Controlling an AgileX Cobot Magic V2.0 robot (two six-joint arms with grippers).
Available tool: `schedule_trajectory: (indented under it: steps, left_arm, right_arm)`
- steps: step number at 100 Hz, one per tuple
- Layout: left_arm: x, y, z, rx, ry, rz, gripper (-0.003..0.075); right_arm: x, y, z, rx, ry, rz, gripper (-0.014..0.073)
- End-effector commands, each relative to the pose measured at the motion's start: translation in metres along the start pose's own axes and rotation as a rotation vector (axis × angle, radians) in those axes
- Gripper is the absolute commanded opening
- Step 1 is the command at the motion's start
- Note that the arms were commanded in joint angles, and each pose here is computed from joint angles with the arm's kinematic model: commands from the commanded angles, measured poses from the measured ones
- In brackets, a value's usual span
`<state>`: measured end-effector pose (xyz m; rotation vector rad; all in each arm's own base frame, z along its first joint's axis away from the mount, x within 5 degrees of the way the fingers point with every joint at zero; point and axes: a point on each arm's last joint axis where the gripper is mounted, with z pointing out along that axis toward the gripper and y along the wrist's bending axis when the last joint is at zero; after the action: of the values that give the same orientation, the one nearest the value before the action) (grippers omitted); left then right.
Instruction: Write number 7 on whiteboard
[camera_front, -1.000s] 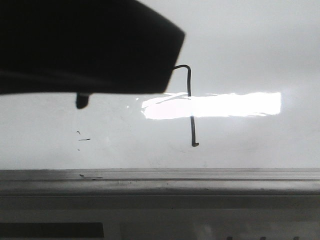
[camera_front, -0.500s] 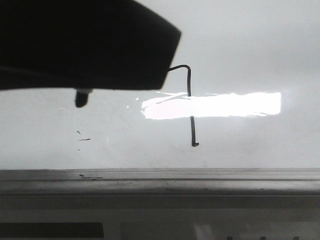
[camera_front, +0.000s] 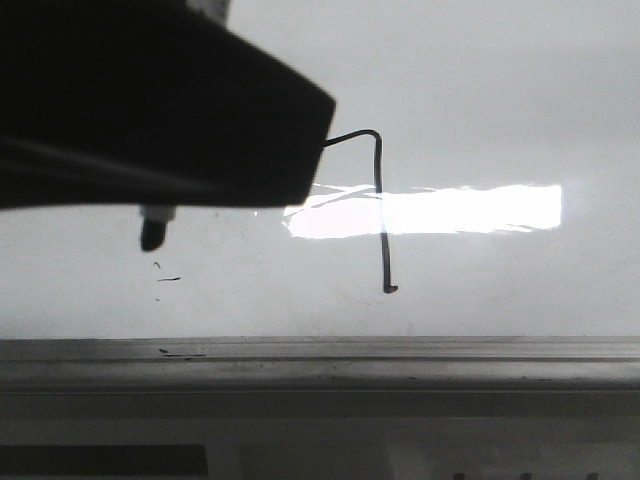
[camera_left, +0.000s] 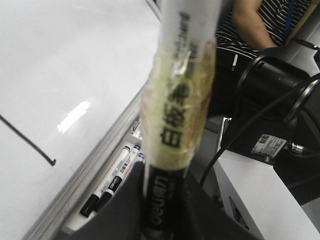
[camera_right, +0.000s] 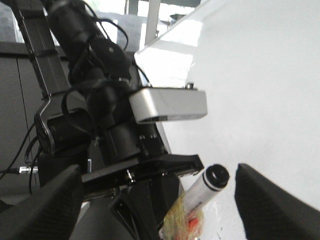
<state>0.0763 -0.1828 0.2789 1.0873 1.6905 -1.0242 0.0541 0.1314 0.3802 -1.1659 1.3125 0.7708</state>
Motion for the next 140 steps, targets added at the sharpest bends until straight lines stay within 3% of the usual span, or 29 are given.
schedule_trajectory:
  steps: [1, 9, 21, 26, 56, 77, 121, 140]
  left_arm:
    - [-0.007, 0.001, -0.002, -0.023, -0.037, -0.148, -0.002]
    - [-0.004, 0.009, -0.003, -0.108, -0.028, -0.234, -0.002]
    - [-0.001, 0.022, -0.005, -0.264, -0.029, -0.352, -0.002]
    - [0.001, 0.028, -0.005, -0.321, -0.025, -0.364, -0.002]
    - [0.005, 0.044, 0.022, -0.541, 0.054, -0.426, -0.002]
    - [-0.003, 0.049, 0.04, -0.664, 0.032, -0.521, -0.002]
    - [0.007, 0.062, 0.047, -0.816, 0.059, -0.522, -0.002]
    - [0.007, 0.063, 0.046, -0.826, 0.058, -0.521, -0.002]
  right_arm:
    - [-0.021, -0.007, -0.019, 0.083, -0.135, -0.002, 0.0485]
    - [-0.023, -0.007, -0.029, 0.103, -0.16, 0.006, 0.0335]
    - [-0.023, -0.006, -0.04, 0.115, -0.169, -0.001, 0.0015]
    - [-0.023, -0.005, -0.043, 0.113, -0.167, -0.01, -0.007]
    - [-0.02, -0.002, -0.043, 0.086, -0.133, -0.015, -0.0063]
    - [-0.019, -0.002, -0.043, 0.082, -0.126, -0.015, -0.0063]
    - [-0.018, -0.002, -0.043, 0.083, -0.126, -0.014, -0.0063]
    - [-0.018, -0.002, -0.043, 0.083, -0.126, -0.014, -0.0063]
